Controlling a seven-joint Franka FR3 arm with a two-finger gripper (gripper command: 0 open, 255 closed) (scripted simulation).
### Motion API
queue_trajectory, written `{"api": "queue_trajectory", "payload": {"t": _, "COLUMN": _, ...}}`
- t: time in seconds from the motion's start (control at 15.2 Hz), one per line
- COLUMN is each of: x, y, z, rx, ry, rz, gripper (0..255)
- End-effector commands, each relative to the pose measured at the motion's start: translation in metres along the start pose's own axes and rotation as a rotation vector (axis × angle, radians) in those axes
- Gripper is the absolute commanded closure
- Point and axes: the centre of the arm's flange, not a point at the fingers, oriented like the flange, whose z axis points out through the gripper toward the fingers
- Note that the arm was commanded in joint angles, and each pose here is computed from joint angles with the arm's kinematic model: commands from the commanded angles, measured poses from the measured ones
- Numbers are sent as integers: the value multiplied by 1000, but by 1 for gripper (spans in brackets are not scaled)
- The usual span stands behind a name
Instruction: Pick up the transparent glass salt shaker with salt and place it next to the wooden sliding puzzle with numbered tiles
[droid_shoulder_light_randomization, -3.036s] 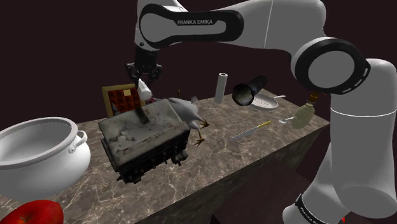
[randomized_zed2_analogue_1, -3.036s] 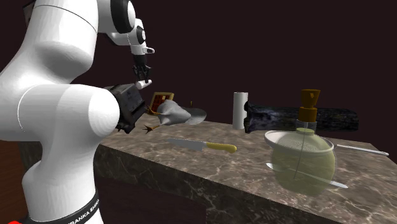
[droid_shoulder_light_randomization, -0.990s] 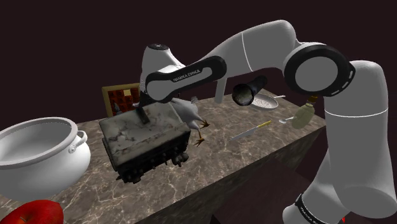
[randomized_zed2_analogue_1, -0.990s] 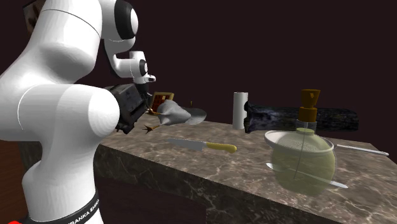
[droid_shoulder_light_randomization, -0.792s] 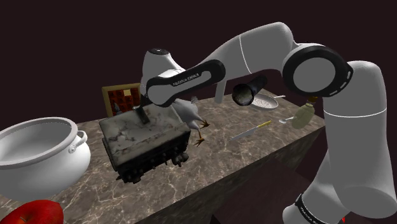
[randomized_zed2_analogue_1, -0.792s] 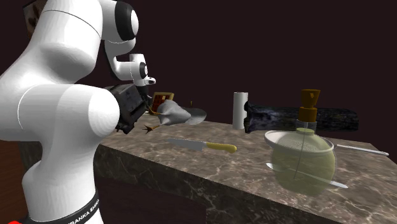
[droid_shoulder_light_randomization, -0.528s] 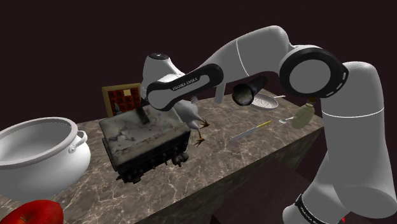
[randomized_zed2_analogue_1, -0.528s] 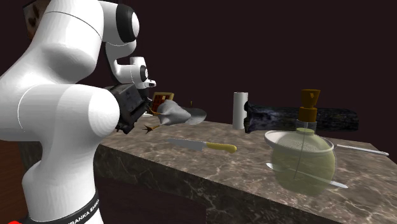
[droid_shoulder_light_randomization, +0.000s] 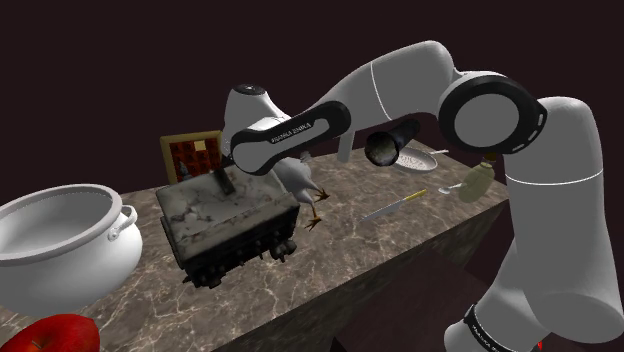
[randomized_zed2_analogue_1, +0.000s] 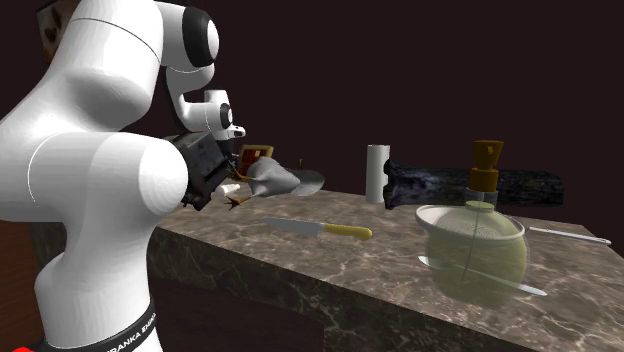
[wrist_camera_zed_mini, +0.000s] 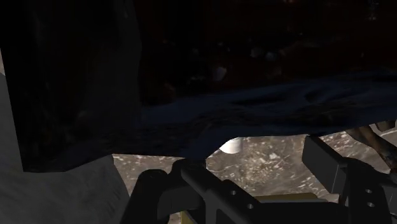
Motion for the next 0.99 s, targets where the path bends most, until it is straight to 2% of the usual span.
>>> {"api": "queue_trajectory", "payload": {"t": 0.0, "x": 0, "y": 0, "z": 0, "rx": 0, "ry": 0, "rz": 0, "gripper": 0}}
{"api": "queue_trajectory", "payload": {"t": 0.2, "x": 0, "y": 0, "z": 0, "rx": 0, "ry": 0, "rz": 0, "gripper": 0}}
{"api": "queue_trajectory", "payload": {"t": 0.46, "x": 0, "y": 0, "z": -50, "rx": 0, "ry": 0, "rz": 0, "gripper": 0}}
{"api": "queue_trajectory", "payload": {"t": 0.92, "x": 0, "y": 0, "z": -50, "rx": 0, "ry": 0, "rz": 0, "gripper": 0}}
